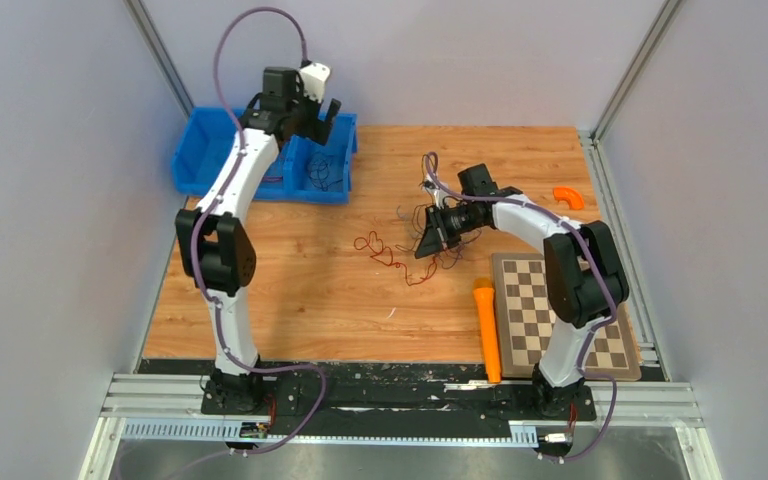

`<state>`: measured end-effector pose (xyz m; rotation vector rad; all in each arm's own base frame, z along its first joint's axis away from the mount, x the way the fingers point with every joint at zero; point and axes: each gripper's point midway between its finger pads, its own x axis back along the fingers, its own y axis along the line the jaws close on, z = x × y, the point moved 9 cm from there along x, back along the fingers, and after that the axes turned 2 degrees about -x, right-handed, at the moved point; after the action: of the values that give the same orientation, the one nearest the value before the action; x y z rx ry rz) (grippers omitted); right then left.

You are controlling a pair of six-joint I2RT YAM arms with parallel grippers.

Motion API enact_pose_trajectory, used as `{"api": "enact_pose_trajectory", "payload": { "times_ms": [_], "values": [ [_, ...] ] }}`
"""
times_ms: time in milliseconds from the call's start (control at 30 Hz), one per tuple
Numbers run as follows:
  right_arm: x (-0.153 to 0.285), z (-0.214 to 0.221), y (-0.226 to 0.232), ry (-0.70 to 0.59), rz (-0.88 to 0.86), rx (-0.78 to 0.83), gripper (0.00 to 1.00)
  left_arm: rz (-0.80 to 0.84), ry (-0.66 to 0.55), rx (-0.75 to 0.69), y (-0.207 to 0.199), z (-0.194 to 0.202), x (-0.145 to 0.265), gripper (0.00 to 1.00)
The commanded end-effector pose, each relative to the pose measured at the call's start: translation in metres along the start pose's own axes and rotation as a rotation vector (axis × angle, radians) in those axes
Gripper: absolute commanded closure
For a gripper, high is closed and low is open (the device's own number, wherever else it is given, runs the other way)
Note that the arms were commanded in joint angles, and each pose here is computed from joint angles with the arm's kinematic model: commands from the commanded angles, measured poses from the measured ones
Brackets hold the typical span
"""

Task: Untangle the cables

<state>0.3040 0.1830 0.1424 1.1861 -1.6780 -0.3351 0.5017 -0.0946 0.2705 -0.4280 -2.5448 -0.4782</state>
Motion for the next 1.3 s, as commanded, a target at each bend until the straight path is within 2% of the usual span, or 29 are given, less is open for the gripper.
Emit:
{"api": "enact_pose_trajectory", "payload": {
  "times_ms": [0,33,67,100,167,200,300,333,367,433,567,633,700,733,800,1000,1267],
  "values": [
    [0.021,-0.030,0.039,-0.093,-0.092,0.121,1.00,0.201,-0.206,0.033,0.005,-0.046,0.098,0.00],
    [0.023,-0.033,0.046,-0.101,-0.112,0.137,1.00,0.223,-0.250,0.013,0.004,-0.052,0.122,0.00],
    [0.026,-0.037,0.053,-0.109,-0.130,0.155,1.00,0.325,-0.240,0.015,-0.008,-0.039,0.124,0.00],
    [0.029,-0.041,0.060,-0.120,-0.147,0.177,1.00,0.360,-0.290,0.000,-0.013,-0.042,0.149,0.00],
    [0.038,-0.051,0.076,-0.146,-0.184,0.226,1.00,0.537,-0.295,0.010,-0.037,-0.016,0.168,0.00],
    [0.043,-0.056,0.084,-0.160,-0.199,0.248,1.00,0.616,-0.338,0.005,-0.046,-0.014,0.177,0.00],
    [0.063,-0.080,0.113,-0.223,-0.233,0.342,1.00,0.749,-0.392,0.030,-0.071,0.017,0.207,0.00],
    [0.069,-0.086,0.121,-0.235,-0.248,0.342,1.00,0.779,-0.458,0.004,-0.076,0.015,0.224,0.00],
    [0.074,-0.091,0.129,-0.244,-0.270,0.358,1.00,0.803,-0.441,0.024,-0.084,0.030,0.221,0.00],
    [0.083,-0.098,0.143,-0.254,-0.315,0.385,1.00,0.837,-0.481,0.010,-0.093,0.034,0.233,0.00],
    [0.083,-0.092,0.163,-0.226,-0.392,0.414,1.00,0.876,-0.549,-0.128,-0.110,0.031,0.255,0.00],
    [0.077,-0.082,0.170,-0.208,-0.409,0.455,1.00,0.886,-0.567,-0.114,-0.115,0.025,0.264,0.00],
    [0.068,-0.068,0.178,-0.187,-0.424,0.516,1.00,0.908,-0.574,-0.022,-0.117,0.016,0.270,0.02],
    [0.063,-0.061,0.181,-0.173,-0.435,0.536,1.00,0.935,-0.573,0.039,-0.120,0.011,0.274,0.04],
    [0.055,-0.049,0.190,-0.148,-0.459,0.571,1.00,0.998,-0.555,0.073,-0.131,0.011,0.277,0.06],
    [0.046,-0.033,0.202,-0.103,-0.508,0.590,1.00,1.132,-0.521,-0.070,-0.161,0.030,0.287,0.17],
    [0.036,-0.019,0.211,-0.063,-0.548,0.613,1.00,1.149,-0.487,-0.085,-0.173,0.039,0.283,0.29]
  ]
}}
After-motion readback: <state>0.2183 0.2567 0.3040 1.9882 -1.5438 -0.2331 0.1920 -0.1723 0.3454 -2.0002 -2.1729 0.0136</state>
